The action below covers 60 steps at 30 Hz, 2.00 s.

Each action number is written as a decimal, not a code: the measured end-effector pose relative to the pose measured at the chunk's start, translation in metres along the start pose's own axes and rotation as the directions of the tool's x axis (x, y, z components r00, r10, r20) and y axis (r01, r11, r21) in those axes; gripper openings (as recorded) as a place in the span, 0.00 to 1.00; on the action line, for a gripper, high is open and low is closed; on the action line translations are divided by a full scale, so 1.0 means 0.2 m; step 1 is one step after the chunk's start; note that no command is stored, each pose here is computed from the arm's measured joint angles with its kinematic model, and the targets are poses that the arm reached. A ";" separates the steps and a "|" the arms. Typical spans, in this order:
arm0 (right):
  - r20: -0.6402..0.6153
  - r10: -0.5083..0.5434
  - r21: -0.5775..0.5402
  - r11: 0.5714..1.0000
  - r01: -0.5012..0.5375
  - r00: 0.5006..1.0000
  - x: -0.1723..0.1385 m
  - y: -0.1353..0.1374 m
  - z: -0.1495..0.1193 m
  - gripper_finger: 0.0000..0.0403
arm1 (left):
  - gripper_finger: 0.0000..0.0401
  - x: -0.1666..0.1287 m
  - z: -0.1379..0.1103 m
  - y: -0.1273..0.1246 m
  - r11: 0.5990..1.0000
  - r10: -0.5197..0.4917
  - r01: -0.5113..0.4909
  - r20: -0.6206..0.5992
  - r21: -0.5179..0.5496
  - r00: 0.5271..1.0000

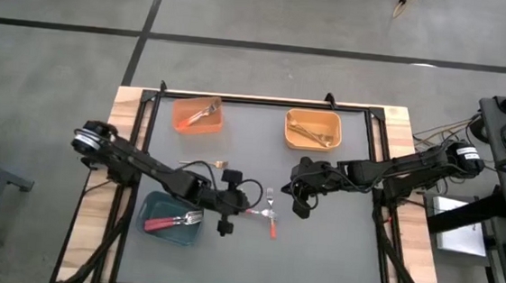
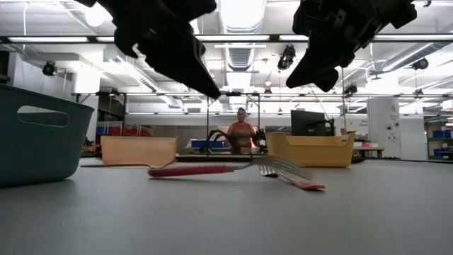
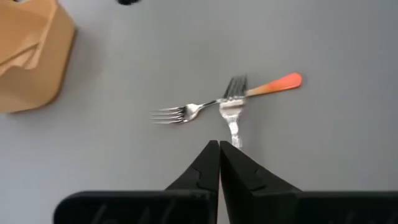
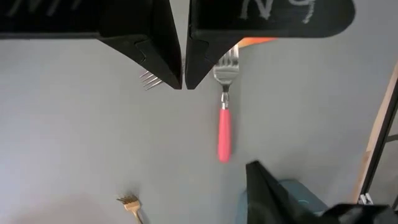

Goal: Sort silverware by color (type)
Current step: Put the pink fork into the blue bin

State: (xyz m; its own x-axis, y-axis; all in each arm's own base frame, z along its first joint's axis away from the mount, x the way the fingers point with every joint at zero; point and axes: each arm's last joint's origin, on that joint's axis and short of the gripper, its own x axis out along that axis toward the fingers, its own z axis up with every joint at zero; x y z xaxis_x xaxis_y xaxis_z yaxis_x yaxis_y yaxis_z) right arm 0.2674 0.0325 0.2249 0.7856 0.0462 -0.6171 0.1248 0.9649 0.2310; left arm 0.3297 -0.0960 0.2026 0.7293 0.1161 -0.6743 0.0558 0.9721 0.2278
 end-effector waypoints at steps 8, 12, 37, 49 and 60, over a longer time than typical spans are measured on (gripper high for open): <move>0.002 0.001 0.003 1.000 -0.001 1.000 0.00 0.00 0.00 0.03 | 0.01 -0.06 0.01 0.01 1.000 0.012 -0.012 0.008 -0.020 1.000; 0.005 0.002 0.001 1.000 -0.002 1.000 0.00 0.00 0.00 0.03 | 0.00 -0.02 -0.01 -0.01 0.999 0.007 -0.008 -0.019 -0.040 1.000; 0.010 0.003 0.001 1.000 -0.003 1.000 0.00 0.00 0.00 0.03 | 0.19 0.29 -0.12 -0.06 0.996 0.030 -0.034 -0.045 -0.083 0.999; 0.008 0.002 0.001 1.000 -0.002 1.000 0.00 0.00 0.00 0.03 | 0.37 0.41 -0.17 -0.07 0.996 0.009 -0.013 -0.048 -0.083 0.999; 0.006 0.001 -0.003 1.000 -0.001 1.000 0.00 0.00 -0.01 0.03 | 0.34 0.39 -0.16 -0.07 0.997 0.005 -0.009 -0.050 -0.079 0.999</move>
State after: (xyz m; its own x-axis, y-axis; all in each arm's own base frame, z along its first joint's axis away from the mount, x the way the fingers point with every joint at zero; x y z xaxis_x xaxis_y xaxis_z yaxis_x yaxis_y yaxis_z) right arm 0.2673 0.0325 0.2235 0.7893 0.0459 -0.6122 0.1221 0.9655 0.2298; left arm 0.3640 -0.0934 0.1259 0.6946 0.1312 -0.7073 -0.0051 0.9841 0.1775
